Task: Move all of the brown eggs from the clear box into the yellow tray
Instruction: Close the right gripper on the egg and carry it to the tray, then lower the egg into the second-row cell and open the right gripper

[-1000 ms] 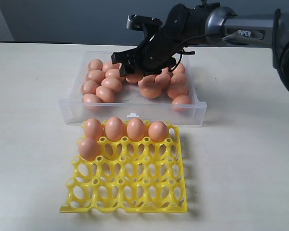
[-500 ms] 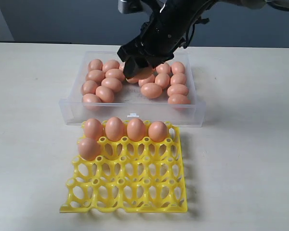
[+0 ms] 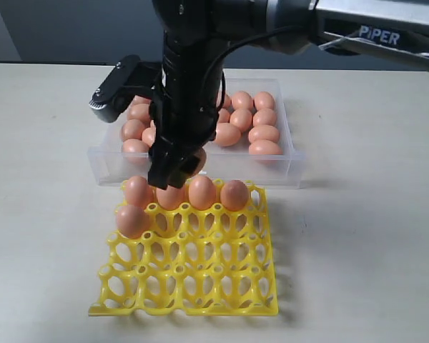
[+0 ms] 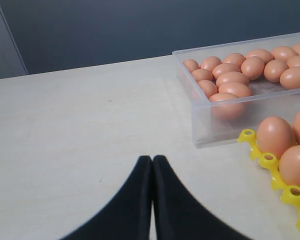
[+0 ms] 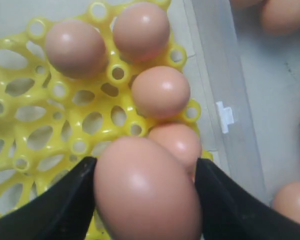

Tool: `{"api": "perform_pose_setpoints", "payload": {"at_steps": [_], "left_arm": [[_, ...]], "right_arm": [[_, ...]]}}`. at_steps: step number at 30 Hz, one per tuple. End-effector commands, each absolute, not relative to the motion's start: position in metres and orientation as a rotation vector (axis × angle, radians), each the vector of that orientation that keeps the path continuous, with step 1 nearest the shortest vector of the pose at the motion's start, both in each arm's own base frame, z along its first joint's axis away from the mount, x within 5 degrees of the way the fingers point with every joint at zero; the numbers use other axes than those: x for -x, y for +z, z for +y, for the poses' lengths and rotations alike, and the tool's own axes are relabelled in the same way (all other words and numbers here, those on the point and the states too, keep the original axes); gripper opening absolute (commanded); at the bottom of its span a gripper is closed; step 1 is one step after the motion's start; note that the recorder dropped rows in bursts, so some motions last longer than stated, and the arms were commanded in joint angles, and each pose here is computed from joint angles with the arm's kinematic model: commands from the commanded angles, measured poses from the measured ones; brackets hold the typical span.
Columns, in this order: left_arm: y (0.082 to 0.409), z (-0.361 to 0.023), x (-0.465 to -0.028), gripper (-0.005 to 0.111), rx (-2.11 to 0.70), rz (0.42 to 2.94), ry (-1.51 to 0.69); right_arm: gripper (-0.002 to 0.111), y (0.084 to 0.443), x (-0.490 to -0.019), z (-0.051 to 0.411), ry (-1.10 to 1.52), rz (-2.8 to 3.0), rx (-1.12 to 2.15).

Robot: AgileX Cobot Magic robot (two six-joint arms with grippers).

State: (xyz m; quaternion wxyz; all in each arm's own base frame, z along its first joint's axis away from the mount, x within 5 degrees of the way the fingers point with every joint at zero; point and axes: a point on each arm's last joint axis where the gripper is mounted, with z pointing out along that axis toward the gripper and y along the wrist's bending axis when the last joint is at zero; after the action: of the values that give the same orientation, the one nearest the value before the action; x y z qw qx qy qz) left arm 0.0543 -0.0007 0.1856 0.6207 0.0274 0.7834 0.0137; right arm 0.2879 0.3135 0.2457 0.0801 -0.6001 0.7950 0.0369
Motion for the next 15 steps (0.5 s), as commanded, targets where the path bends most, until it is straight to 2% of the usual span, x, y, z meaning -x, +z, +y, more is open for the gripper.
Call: {"api": "perform_pose_setpoints", "payload": {"at_steps": [1,7,11,14,15], "left_arm": [[0.185,0.000,-0.054,0.000,-0.058,1.790,0.034],[0.185,0.000,-0.054,0.000,-0.058,1.790,0.034],[0.185,0.000,-0.054,0.000,-0.058,1.790,0.034],[0.185,0.000,-0.054,0.000,-0.058,1.790,0.034],[0.185,0.000,-0.054,0.000,-0.058,1.790,0.034]], "right_arm": [[-0.001,0.250,-0.278,0.321,0.050,2.266,1.911],[-0.001,0.208,-0.269,0.342,-0.107,2.181,2.128],[0.000,0.195,-0.269,0.345,-0.141,2.181,2.162],[0.013,0.195,-0.268,0.346,-0.131,2.197,2.147],[0.029,0.195,-0.268,0.346,-0.129,2.198,2.146]]}}
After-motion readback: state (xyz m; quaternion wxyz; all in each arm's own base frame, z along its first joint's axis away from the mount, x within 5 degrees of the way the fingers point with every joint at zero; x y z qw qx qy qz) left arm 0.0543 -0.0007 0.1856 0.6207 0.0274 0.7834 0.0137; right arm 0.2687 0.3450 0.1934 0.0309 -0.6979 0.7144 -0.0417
